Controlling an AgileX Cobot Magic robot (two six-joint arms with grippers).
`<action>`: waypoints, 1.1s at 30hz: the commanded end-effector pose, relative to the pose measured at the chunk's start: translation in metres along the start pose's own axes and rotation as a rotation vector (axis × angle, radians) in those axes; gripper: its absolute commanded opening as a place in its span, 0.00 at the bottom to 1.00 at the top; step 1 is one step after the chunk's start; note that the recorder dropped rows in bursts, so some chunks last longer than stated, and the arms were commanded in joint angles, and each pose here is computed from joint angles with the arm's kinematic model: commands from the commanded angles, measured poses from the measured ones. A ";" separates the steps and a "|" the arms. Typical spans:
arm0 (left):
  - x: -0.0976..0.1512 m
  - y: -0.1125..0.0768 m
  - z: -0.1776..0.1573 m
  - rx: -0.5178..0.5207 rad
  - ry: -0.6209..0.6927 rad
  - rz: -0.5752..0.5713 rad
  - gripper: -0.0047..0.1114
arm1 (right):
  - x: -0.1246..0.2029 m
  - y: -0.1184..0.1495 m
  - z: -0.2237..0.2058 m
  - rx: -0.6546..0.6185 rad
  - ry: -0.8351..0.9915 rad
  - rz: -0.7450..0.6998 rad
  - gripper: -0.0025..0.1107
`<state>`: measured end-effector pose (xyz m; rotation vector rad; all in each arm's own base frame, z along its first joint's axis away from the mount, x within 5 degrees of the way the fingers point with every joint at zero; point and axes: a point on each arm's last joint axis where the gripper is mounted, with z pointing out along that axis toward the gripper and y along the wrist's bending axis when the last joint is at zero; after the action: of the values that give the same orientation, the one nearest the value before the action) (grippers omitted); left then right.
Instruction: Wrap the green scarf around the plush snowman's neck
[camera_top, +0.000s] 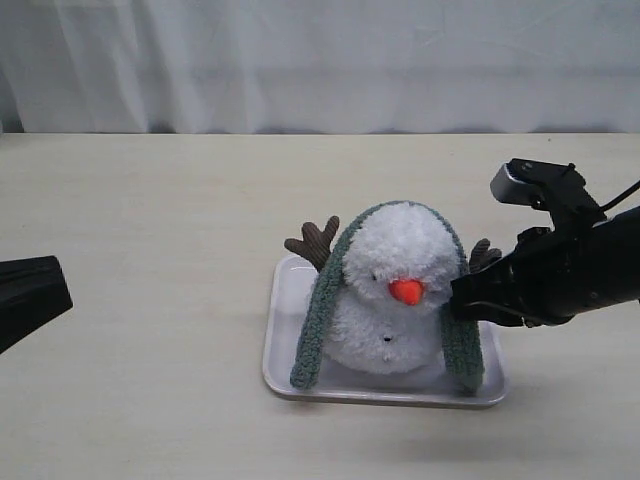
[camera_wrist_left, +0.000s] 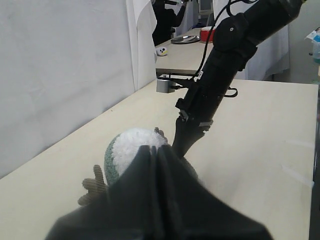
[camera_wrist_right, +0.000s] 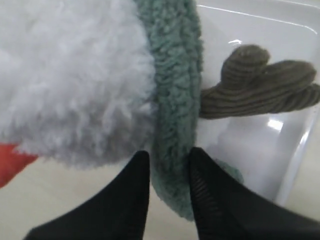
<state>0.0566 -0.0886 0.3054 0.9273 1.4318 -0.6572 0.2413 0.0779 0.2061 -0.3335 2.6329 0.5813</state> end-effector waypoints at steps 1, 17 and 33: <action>0.001 -0.001 -0.001 0.007 -0.004 -0.017 0.04 | -0.004 0.005 -0.003 -0.036 0.025 -0.034 0.40; 0.001 -0.001 -0.001 0.007 -0.004 -0.017 0.04 | 0.010 -0.003 -0.001 0.038 0.111 -0.096 0.45; -0.009 0.007 -0.001 -0.076 -0.120 -0.025 0.04 | 0.014 0.000 0.007 -0.036 0.018 -0.154 0.45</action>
<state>0.0599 -0.0869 0.3124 0.8571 1.3801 -0.6447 0.2306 0.0791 0.1939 -0.5394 2.6030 0.5832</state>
